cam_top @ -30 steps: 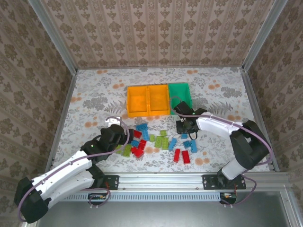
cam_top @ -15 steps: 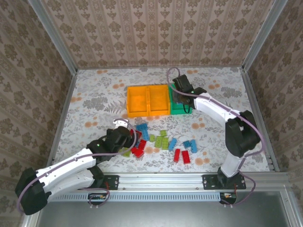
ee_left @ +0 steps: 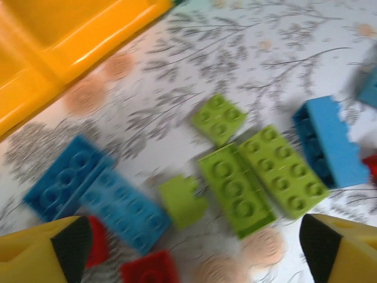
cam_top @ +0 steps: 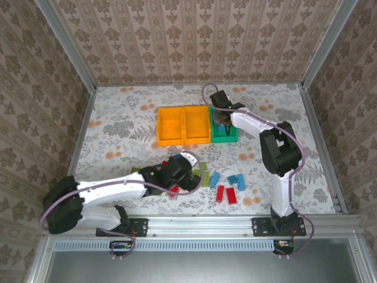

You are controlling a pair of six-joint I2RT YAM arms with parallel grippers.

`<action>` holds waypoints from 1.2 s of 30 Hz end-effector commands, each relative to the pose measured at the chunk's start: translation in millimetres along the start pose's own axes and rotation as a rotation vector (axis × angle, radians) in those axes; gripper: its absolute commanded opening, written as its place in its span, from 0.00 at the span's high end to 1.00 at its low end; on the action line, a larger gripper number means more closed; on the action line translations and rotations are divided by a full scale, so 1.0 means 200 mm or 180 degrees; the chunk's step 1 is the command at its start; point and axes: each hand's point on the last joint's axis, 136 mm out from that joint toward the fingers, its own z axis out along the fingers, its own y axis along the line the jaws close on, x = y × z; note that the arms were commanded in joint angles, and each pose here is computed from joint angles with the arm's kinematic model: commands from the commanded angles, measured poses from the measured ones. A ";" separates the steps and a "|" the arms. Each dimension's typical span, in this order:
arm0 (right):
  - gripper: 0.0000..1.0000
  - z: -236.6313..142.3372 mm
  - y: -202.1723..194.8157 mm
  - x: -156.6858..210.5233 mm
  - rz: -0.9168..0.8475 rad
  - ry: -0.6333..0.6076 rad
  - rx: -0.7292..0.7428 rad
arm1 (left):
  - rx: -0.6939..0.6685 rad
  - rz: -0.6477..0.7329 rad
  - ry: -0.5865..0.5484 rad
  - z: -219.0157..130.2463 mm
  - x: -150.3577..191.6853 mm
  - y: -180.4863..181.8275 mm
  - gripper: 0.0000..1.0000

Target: Sort the legos into containers by color

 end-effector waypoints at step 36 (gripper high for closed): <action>0.14 -0.55 -0.56 0.72 0.0835 0.0196 -0.0121 | 0.0708 0.0262 0.0676 0.40 -0.06 -0.47 0.41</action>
